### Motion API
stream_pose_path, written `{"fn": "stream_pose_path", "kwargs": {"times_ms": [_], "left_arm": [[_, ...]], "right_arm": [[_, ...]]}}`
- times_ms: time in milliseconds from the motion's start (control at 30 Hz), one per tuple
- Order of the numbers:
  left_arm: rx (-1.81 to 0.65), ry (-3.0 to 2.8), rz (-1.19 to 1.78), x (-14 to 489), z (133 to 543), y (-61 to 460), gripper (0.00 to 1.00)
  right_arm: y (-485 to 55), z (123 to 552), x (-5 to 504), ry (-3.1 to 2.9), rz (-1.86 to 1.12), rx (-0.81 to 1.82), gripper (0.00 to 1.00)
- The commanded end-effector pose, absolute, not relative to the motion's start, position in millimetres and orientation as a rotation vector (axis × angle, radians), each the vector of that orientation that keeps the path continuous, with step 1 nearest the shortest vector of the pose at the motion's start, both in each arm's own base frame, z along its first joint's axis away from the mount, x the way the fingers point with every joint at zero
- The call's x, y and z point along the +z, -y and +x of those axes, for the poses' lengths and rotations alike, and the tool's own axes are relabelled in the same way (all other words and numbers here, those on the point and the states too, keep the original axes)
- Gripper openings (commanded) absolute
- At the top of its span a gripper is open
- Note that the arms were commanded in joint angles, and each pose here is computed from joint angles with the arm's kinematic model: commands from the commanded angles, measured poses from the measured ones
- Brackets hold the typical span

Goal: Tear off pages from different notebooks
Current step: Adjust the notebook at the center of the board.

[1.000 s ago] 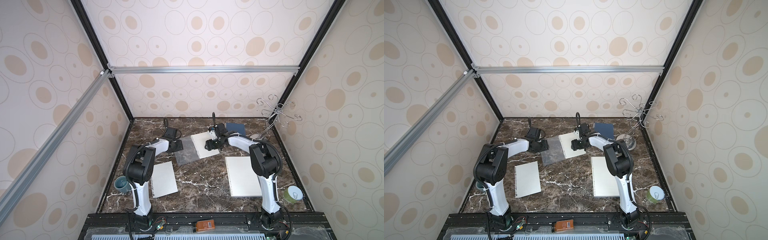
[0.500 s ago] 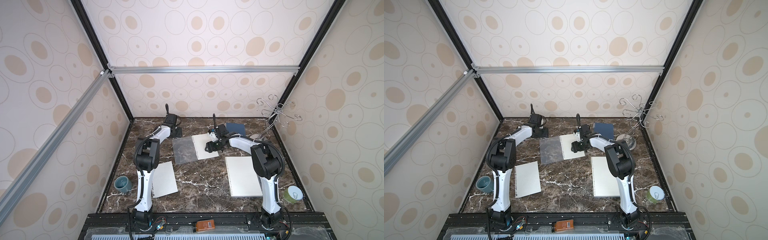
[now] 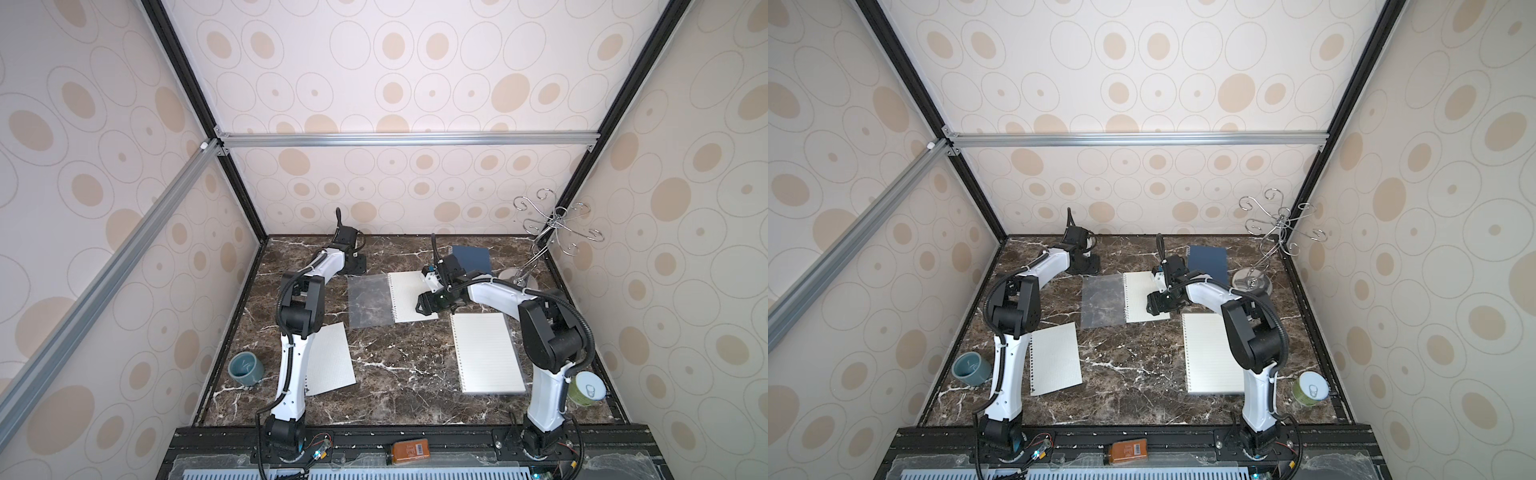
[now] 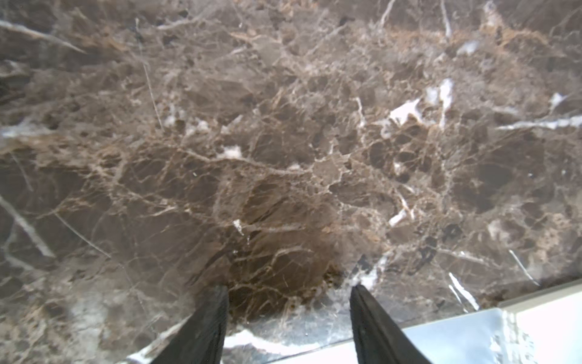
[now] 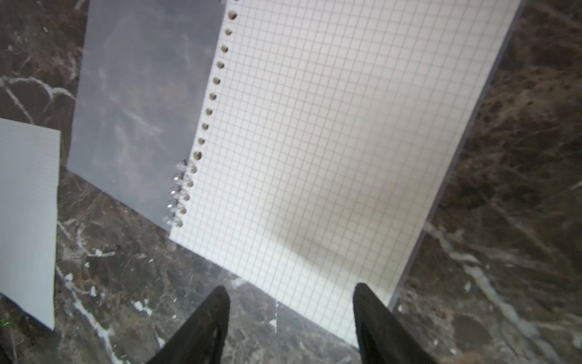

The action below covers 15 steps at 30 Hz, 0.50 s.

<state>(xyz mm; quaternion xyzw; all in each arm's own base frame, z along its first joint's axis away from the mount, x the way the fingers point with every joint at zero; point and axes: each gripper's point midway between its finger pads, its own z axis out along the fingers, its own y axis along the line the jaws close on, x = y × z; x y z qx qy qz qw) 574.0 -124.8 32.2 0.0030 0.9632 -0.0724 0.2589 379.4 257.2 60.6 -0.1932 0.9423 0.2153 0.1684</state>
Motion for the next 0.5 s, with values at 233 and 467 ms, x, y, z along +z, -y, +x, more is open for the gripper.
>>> {"fn": "stream_pose_path", "kwargs": {"times_ms": [233,467], "left_arm": [[-0.279,-2.712,-0.057,12,523,127,0.58],[-0.307,-2.727,-0.115,7,478,120,0.58]], "right_arm": [[-272,318,32,-2.832,-0.557,0.673,0.65],[-264,360,15,-2.83,-0.564,0.544,0.65]]}}
